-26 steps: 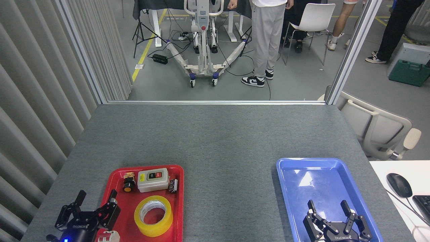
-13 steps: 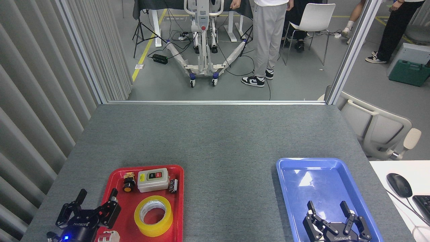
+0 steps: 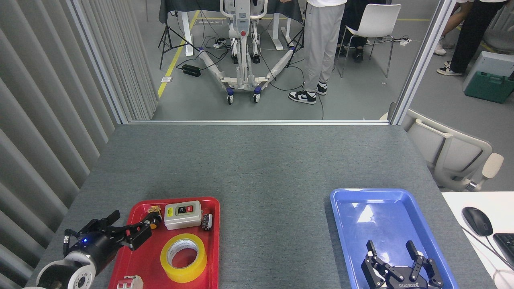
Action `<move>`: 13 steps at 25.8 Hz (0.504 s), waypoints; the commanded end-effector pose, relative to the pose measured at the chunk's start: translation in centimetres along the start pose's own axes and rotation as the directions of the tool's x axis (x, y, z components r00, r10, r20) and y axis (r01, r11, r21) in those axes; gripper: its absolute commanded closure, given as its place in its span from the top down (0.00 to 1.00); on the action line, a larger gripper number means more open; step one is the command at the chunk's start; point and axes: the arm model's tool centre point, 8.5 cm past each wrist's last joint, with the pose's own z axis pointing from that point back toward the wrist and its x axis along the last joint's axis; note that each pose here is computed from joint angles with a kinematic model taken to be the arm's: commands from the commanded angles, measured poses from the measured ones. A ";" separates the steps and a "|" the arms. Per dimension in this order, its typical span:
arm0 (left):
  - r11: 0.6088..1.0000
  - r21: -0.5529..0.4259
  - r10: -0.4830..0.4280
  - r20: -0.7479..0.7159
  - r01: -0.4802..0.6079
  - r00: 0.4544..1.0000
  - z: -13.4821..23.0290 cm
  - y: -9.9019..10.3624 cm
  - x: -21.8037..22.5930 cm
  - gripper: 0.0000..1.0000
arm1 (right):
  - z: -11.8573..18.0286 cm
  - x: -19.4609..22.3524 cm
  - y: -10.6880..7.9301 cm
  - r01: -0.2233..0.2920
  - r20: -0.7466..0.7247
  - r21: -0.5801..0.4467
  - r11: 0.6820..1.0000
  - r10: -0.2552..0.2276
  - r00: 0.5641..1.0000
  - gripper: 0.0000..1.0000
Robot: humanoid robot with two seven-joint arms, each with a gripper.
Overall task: Place and move tape with both arms
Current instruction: 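Reach the left gripper to the yellow tape roll in the red tray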
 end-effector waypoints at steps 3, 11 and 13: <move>0.967 -0.200 -0.144 0.073 0.156 0.987 -1.1 -0.8 0.2 1.00 | 0.0 0.0 0.0 0.001 0.000 -0.001 1.000 -0.001 1.000 1.00; 0.926 -0.370 -0.031 0.134 0.079 0.990 -1.9 -2.0 0.4 1.00 | 0.0 0.0 0.0 0.001 -0.002 -0.001 1.000 -0.001 1.000 1.00; 0.917 -0.394 -0.013 0.144 0.069 0.989 -2.0 -2.2 0.7 1.00 | 0.1 0.0 0.0 0.001 -0.002 0.001 1.000 -0.001 1.000 1.00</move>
